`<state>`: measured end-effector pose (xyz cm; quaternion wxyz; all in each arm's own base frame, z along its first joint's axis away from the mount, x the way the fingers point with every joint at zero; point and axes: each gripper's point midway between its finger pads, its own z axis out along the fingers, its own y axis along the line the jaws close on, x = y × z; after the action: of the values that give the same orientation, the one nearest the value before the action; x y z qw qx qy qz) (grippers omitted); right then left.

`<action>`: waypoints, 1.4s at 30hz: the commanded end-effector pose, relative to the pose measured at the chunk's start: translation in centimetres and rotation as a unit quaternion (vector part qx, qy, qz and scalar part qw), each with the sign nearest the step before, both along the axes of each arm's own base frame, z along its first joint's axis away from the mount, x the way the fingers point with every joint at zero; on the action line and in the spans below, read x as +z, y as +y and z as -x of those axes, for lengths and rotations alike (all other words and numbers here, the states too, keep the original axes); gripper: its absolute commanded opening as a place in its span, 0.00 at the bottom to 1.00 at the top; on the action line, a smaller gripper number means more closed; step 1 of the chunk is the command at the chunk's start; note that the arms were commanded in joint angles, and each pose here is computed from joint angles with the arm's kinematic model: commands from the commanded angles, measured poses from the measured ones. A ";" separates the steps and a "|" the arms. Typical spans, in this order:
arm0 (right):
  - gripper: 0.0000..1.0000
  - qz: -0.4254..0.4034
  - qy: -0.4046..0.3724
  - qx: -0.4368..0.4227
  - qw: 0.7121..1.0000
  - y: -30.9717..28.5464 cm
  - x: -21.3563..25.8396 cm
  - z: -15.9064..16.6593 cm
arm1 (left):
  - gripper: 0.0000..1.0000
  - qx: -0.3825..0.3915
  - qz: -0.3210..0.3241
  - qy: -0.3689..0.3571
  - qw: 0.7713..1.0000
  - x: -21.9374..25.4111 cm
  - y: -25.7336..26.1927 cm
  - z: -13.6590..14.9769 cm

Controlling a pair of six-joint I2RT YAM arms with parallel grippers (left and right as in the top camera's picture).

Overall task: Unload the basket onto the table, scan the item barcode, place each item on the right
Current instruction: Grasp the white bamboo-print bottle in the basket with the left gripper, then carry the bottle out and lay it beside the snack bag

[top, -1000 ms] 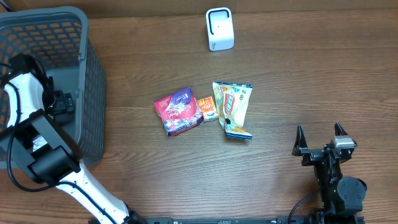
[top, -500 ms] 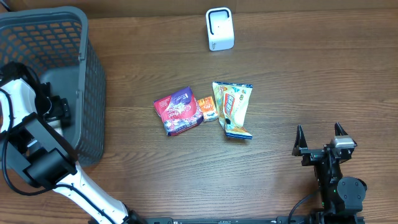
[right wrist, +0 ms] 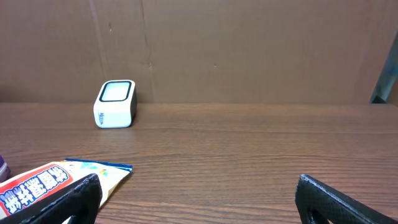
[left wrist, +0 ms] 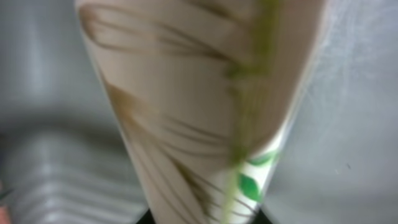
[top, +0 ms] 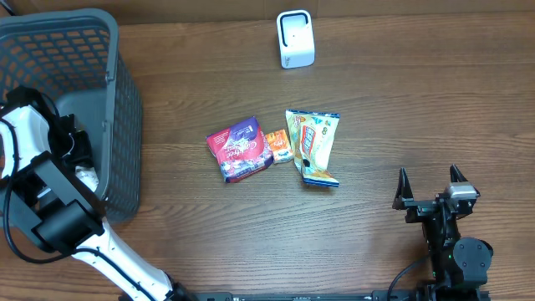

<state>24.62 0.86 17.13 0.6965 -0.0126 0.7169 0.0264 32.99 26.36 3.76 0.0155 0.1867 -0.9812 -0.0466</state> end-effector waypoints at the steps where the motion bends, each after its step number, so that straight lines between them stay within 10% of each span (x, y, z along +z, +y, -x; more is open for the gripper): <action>1: 1.00 -0.001 -0.003 0.001 1.000 0.1 -0.1 0.0 | 0.04 0.022 0.015 0.002 1.000 -1.0 -0.8 -0.3; 17: 1.00 -0.001 -0.003 0.001 1.000 0.1 -0.1 0.0 | 0.04 0.008 0.123 -0.309 0.943 20.6 -4.5 -11.0; 30: 1.00 -0.001 -0.003 0.001 1.000 0.1 -0.1 0.0 | 0.04 -0.048 0.184 -0.458 0.868 34.9 -11.0 -9.1; 42: 1.00 -0.001 -0.003 0.001 1.000 0.1 -0.1 0.0 | 0.04 -0.175 0.384 -0.494 0.761 41.9 -24.3 -7.5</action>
<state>24.62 0.85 17.12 0.6964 -0.0126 0.7171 0.0261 42.97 8.26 40.65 -0.3919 0.0681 -0.8456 0.3559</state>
